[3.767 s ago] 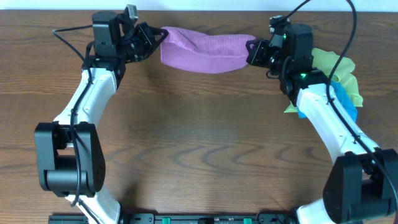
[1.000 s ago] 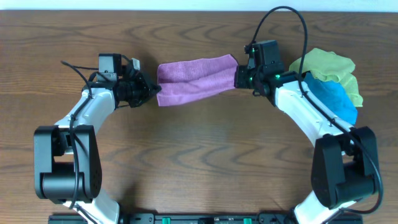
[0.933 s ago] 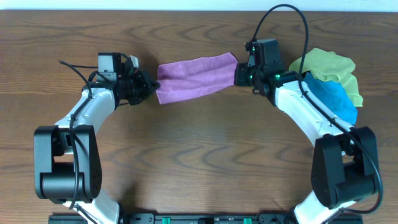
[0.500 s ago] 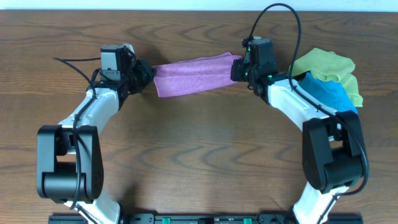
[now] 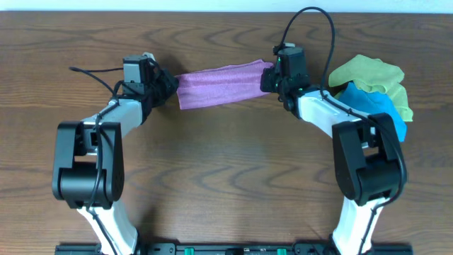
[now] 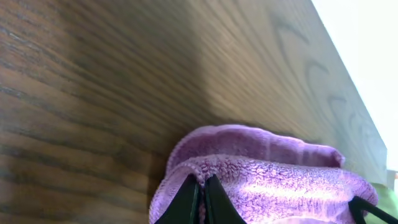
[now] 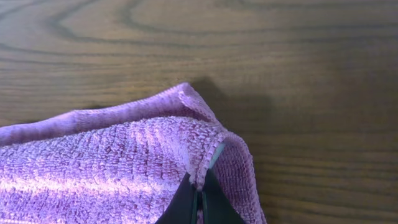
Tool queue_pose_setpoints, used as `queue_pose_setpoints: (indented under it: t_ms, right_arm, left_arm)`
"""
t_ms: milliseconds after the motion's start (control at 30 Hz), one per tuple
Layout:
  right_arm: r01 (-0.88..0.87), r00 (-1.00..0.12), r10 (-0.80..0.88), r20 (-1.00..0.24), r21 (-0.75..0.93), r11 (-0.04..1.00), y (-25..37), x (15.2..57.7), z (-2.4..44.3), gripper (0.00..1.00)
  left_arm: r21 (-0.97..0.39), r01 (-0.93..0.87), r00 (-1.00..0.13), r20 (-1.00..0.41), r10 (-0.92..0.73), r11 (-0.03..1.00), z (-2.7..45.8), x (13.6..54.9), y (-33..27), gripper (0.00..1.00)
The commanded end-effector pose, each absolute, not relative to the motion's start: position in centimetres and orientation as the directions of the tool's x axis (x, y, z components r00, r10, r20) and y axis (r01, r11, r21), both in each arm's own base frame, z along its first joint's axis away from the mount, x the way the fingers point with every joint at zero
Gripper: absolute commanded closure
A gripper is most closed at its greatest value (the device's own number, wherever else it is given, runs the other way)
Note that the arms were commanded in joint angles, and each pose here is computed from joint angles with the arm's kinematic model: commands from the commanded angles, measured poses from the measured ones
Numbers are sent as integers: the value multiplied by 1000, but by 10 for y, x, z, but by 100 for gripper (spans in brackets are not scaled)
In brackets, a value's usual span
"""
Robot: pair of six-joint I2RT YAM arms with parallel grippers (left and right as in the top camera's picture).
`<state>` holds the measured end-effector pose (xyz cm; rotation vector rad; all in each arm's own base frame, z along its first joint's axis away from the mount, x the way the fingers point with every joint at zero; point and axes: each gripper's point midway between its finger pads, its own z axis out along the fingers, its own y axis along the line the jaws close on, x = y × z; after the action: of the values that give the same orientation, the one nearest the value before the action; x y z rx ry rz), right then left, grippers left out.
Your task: Fold the cloth
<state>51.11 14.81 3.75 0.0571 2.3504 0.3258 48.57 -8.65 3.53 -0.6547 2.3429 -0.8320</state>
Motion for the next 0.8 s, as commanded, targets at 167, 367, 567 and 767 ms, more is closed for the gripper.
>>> queue_pose_setpoints:
  t_ms: [167,367,567,767]
  right_arm:
    - [-4,-702,148,-696,212,977,139,517,26,96]
    - [-21,-660,159,-735,230,973,144,526,40,55]
    - [-37,-624,169,-763,244,969,146,528,70,51]
    - [-41,-609,174,-774,250,967,143,520,104,48]
  left_arm:
    - [-660,-296,-719,-322,-616,690,12,486,-81,94]
    - [-682,-266,-712,-337,-616,682,22,493,-82,60]
    - [-717,-219,-702,-356,-617,662,47,503,-80,36]
    - [-746,-171,-682,-382,-623,644,88,503,-78,39]
